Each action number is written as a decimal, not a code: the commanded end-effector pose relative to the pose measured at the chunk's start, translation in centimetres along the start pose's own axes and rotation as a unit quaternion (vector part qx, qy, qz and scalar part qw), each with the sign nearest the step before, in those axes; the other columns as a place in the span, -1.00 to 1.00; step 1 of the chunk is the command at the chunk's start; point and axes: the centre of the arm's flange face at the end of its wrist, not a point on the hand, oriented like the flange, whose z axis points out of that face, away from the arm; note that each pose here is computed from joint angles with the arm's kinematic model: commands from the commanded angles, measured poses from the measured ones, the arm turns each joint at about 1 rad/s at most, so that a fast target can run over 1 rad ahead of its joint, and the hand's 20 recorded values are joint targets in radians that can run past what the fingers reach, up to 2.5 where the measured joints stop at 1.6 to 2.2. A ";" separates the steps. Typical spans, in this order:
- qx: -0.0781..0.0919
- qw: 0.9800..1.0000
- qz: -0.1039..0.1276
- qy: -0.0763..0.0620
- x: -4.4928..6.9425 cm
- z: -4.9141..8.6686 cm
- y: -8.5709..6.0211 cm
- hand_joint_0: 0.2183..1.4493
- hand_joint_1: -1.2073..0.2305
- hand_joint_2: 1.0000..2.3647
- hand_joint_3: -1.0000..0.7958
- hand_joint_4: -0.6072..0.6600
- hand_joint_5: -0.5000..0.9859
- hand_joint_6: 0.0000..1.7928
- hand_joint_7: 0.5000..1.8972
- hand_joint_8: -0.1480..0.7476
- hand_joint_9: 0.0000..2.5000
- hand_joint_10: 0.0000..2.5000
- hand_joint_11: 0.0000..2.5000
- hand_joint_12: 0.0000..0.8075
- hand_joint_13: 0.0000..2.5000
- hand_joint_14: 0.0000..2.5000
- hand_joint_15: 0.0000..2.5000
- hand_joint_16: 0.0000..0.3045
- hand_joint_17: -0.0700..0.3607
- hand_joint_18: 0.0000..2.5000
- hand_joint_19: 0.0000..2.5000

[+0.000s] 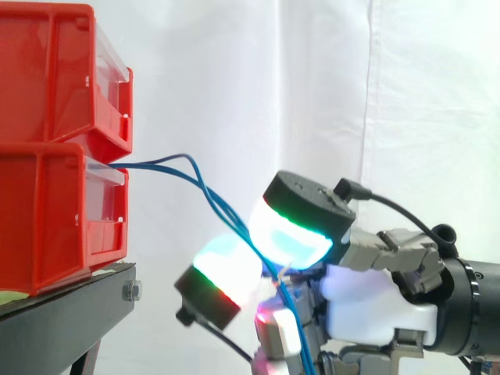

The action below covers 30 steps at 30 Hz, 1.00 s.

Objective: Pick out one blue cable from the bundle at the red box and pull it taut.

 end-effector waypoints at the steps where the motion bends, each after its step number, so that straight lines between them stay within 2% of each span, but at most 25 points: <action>1: 0.028 1.000 0.011 -0.002 -0.1 -0.2 0.1 -0.35 -0.37 -0.97 -0.18 0.10 -0.45 0.00 -0.25 0.03 -0.04 -0.99 -0.57 -0.09 -0.09 -0.98 -0.59 -0.67 -0.16 -0.19 -0.49; 4: 0.033 0.999 0.012 -0.002 -0.1 -0.2 0.1 -0.35 -0.33 -0.98 -0.23 0.10 -0.45 -0.01 -0.24 0.03 -0.03 -0.99 -0.58 -0.08 -0.09 -0.98 -0.58 -0.67 -0.16 -0.19 -0.49; 12: 0.034 0.999 0.012 0.001 0.0 -0.2 0.1 -0.35 -0.29 -0.98 -0.27 0.10 -0.44 -0.01 -0.22 0.05 -0.01 -0.99 -0.58 -0.08 -0.08 -0.99 -0.58 -0.67 -0.15 -0.18 -0.49; 20: 0.033 0.999 0.013 -0.003 -0.7 -0.3 0.2 -0.31 -0.33 -0.98 -0.31 0.13 -0.44 -0.01 -0.20 0.06 -0.01 -0.98 -0.58 -0.08 -0.08 -0.98 -0.58 -0.67 -0.15 -0.17 -0.50; 28: 0.029 0.999 0.014 -0.009 -1.5 -0.2 1.1 -0.28 -0.38 -0.99 -0.33 0.13 -0.44 -0.01 -0.20 0.05 -0.01 -0.99 -0.57 -0.07 -0.07 -0.99 -0.58 -0.67 -0.16 -0.16 -0.51; 30: 0.035 0.999 0.014 -0.007 -1.6 -0.4 1.7 -0.28 -0.39 -0.99 -0.33 0.12 -0.44 -0.01 -0.20 0.06 -0.01 -0.99 -0.57 -0.07 -0.07 -0.98 -0.58 -0.67 -0.16 -0.15 -0.51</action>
